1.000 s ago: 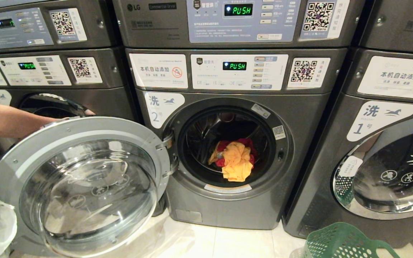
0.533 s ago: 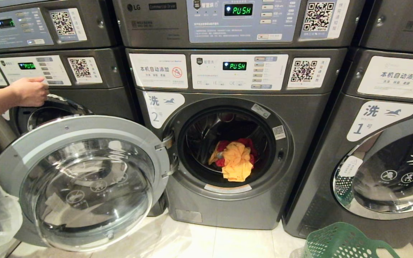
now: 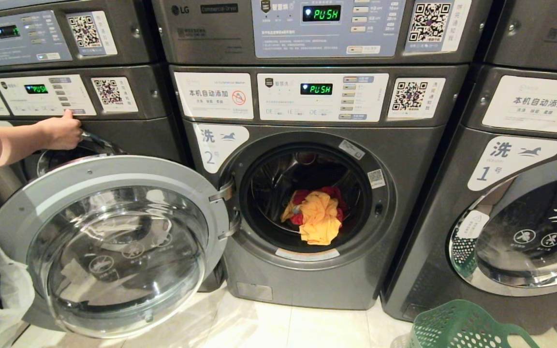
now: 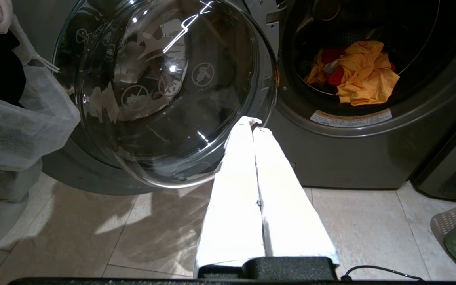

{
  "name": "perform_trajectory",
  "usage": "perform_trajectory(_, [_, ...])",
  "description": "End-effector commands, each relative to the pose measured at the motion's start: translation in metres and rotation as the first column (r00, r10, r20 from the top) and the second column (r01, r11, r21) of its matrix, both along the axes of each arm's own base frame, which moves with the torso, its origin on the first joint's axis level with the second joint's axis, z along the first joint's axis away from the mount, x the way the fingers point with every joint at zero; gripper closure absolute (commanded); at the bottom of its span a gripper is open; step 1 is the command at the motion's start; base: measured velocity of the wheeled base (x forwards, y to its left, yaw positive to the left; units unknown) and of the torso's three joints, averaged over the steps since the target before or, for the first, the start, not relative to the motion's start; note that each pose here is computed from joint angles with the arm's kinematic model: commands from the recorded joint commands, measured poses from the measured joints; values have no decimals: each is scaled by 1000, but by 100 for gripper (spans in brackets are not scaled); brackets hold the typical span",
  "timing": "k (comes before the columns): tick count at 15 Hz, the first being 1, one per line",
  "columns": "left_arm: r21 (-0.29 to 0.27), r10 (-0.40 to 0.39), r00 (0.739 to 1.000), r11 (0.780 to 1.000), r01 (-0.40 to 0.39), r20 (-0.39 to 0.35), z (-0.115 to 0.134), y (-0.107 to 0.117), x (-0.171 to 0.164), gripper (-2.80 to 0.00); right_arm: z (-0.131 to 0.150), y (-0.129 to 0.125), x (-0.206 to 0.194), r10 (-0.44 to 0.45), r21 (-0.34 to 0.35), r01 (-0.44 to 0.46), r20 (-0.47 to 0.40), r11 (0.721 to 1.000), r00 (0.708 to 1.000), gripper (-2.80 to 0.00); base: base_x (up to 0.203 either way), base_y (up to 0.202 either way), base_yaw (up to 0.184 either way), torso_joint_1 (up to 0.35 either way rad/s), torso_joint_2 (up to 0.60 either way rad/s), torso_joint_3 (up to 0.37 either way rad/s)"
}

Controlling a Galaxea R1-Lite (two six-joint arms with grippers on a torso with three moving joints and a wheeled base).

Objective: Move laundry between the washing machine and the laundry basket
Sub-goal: Close the washing machine door with the left hand

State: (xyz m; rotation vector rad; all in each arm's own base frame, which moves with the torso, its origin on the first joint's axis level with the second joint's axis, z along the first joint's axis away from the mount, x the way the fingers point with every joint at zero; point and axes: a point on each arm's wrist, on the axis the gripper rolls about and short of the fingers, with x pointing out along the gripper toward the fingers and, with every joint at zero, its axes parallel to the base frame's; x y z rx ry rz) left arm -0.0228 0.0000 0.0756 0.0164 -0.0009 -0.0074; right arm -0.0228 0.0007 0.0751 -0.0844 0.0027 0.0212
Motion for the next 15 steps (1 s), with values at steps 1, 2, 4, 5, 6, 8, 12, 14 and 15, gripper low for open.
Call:
perform_trajectory(1, [-1, 0, 1000, 1000, 0, -4, 0, 0, 0, 0, 0, 0, 0, -1, 0, 1, 0, 1000, 1000, 0, 0, 0, 0, 0, 0, 0])
perform_trajectory(2, [-3, 1, 1000, 1000, -1, -2, 0, 0, 0, 0, 0, 0, 0, 0, 0, 0, 0, 1000, 1000, 0, 0, 0, 0, 0, 0, 0])
perform_trajectory(4, [-3, 1, 1000, 1000, -1, -4, 0, 0, 0, 0, 1, 0, 0, 0, -1, 0, 1, 1000, 1000, 0, 0, 0, 0, 0, 0, 0])
perform_trajectory(5, [-3, 0, 1000, 1000, 0, -3, 0, 0, 0, 0, 0, 0, 0, 0, -1, 0, 0, 1000, 1000, 0, 0, 0, 0, 0, 0, 0])
perform_trajectory(6, [-2, 0, 1000, 1000, 0, -4, 0, 0, 0, 0, 1, 0, 0, 0, -1, 0, 1, 1000, 1000, 0, 0, 0, 0, 0, 0, 0])
perform_trajectory(8, [0, 0, 1000, 1000, 0, -2, 0, 0, 0, 0, 0, 0, 0, 0, 0, 0, 0, 1000, 1000, 0, 0, 0, 0, 0, 0, 0])
perform_trajectory(12, [0, 0, 1000, 1000, 0, -2, 0, 0, 0, 0, 0, 0, 0, 0, -1, 0, -1, 1000, 1000, 0, 0, 0, 0, 0, 0, 0])
perform_trajectory(14, [0, 0, 1000, 1000, 0, -2, 0, 0, 0, 0, 1, 0, 0, 0, -1, 0, 1, 1000, 1000, 0, 0, 0, 0, 0, 0, 0])
perform_trajectory(15, [0, 0, 1000, 1000, 0, -2, 0, 0, 0, 0, 0, 0, 0, 0, -1, 0, -1, 1000, 1000, 0, 0, 0, 0, 0, 0, 0])
